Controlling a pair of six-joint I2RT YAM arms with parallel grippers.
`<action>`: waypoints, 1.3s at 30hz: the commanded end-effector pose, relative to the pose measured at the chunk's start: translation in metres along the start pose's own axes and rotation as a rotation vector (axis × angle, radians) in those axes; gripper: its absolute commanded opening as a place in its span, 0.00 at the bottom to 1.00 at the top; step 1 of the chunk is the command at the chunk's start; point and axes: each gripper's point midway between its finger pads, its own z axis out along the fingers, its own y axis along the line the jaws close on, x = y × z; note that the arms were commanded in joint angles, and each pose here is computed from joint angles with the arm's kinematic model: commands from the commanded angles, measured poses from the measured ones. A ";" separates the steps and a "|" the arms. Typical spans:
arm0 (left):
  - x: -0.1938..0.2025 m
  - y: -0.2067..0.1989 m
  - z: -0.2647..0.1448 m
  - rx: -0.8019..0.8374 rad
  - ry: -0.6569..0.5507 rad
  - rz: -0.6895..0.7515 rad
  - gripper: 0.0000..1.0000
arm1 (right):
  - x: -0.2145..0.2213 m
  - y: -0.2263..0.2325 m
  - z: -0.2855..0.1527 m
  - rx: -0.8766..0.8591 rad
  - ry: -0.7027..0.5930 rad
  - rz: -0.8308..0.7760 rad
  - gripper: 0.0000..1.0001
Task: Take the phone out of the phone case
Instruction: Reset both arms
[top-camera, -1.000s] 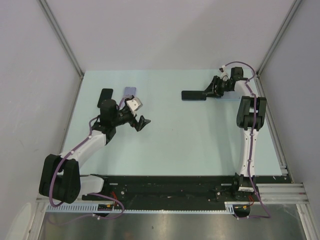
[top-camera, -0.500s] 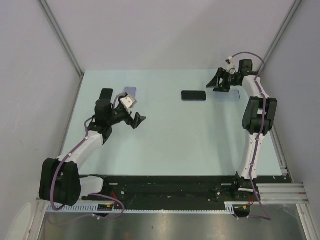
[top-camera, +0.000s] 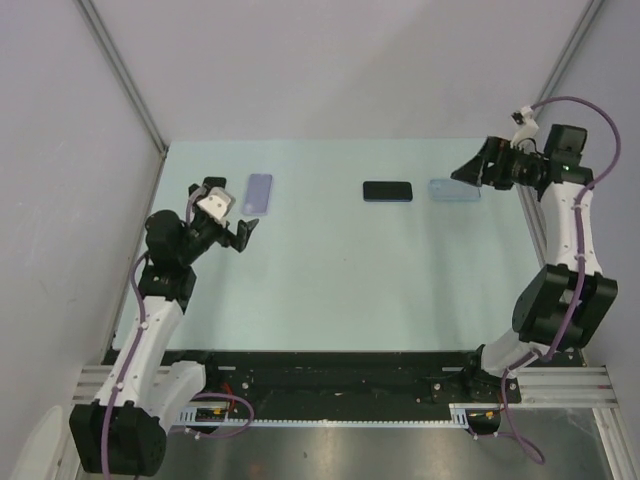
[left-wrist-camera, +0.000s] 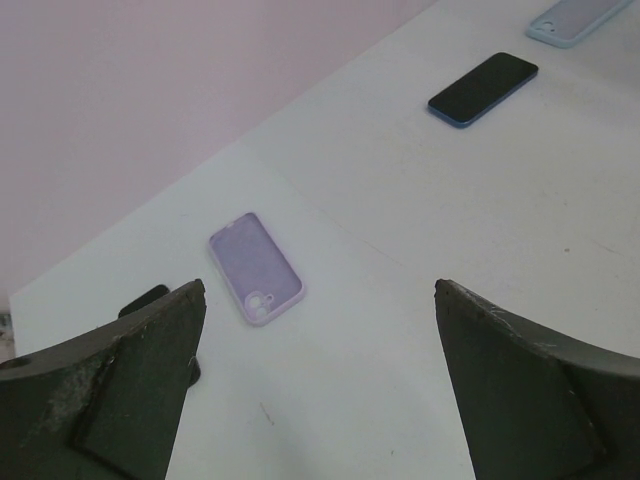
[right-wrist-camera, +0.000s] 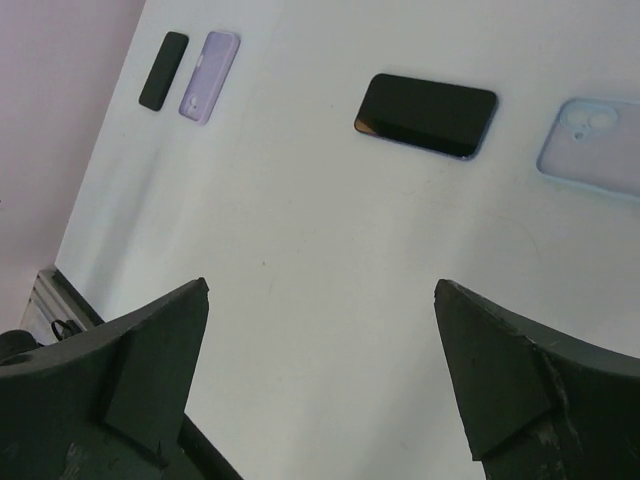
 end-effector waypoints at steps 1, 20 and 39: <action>0.007 0.006 -0.022 -0.065 0.032 -0.045 1.00 | 0.009 0.008 -0.042 0.074 -0.040 -0.043 1.00; 0.047 0.061 -0.115 -0.260 0.060 -0.177 1.00 | 0.085 0.014 -0.188 0.630 -0.297 -0.384 1.00; 0.068 0.048 -0.119 -0.232 0.053 -0.174 1.00 | 0.130 -0.027 -0.216 0.798 -0.428 -0.353 1.00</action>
